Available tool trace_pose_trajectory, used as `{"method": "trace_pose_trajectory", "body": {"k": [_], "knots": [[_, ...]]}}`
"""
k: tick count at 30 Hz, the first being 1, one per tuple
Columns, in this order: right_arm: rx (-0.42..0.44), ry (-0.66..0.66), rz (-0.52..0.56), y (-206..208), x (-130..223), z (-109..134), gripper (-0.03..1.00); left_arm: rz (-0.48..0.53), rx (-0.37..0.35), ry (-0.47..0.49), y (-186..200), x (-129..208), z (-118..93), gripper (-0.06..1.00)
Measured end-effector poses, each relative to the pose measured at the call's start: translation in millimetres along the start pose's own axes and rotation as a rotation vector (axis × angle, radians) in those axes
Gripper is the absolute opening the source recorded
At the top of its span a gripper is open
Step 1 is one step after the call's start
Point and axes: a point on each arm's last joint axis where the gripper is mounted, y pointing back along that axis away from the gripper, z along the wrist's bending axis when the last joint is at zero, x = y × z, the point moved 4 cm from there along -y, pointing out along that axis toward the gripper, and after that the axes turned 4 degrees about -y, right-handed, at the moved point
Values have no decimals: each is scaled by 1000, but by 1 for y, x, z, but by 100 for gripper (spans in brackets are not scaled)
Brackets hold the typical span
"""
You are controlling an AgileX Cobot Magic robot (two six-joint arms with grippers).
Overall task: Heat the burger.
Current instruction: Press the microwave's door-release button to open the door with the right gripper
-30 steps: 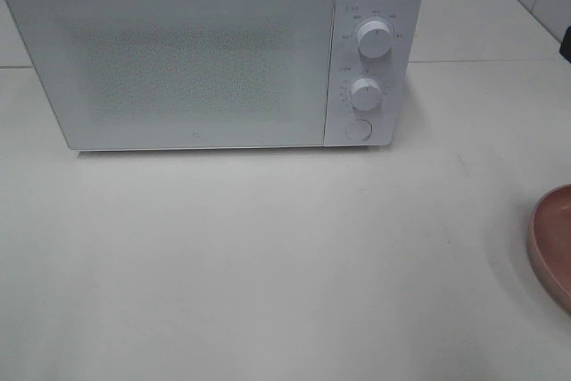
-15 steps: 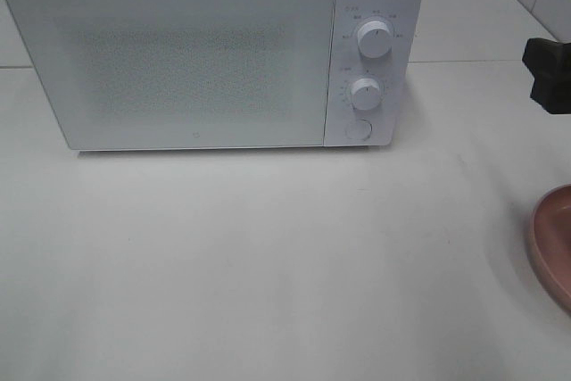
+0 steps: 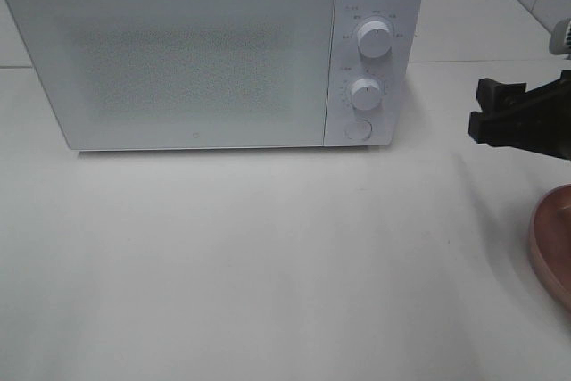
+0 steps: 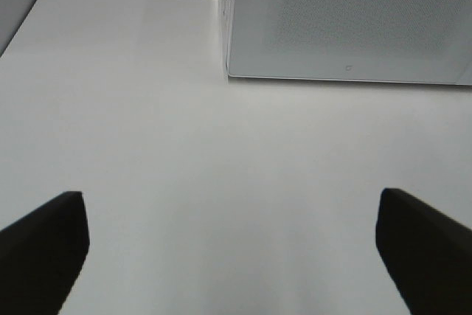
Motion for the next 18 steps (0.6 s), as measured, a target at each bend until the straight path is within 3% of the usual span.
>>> {"method": "trace_pose_trajectory", "body": {"k": [12,18], "knots": [[-49,42,-3,4,23,55,77,0,0,0,0,0,0,98],[-43,45,29,9,38,71,77,0,0,0,0,0,0,98]]}}
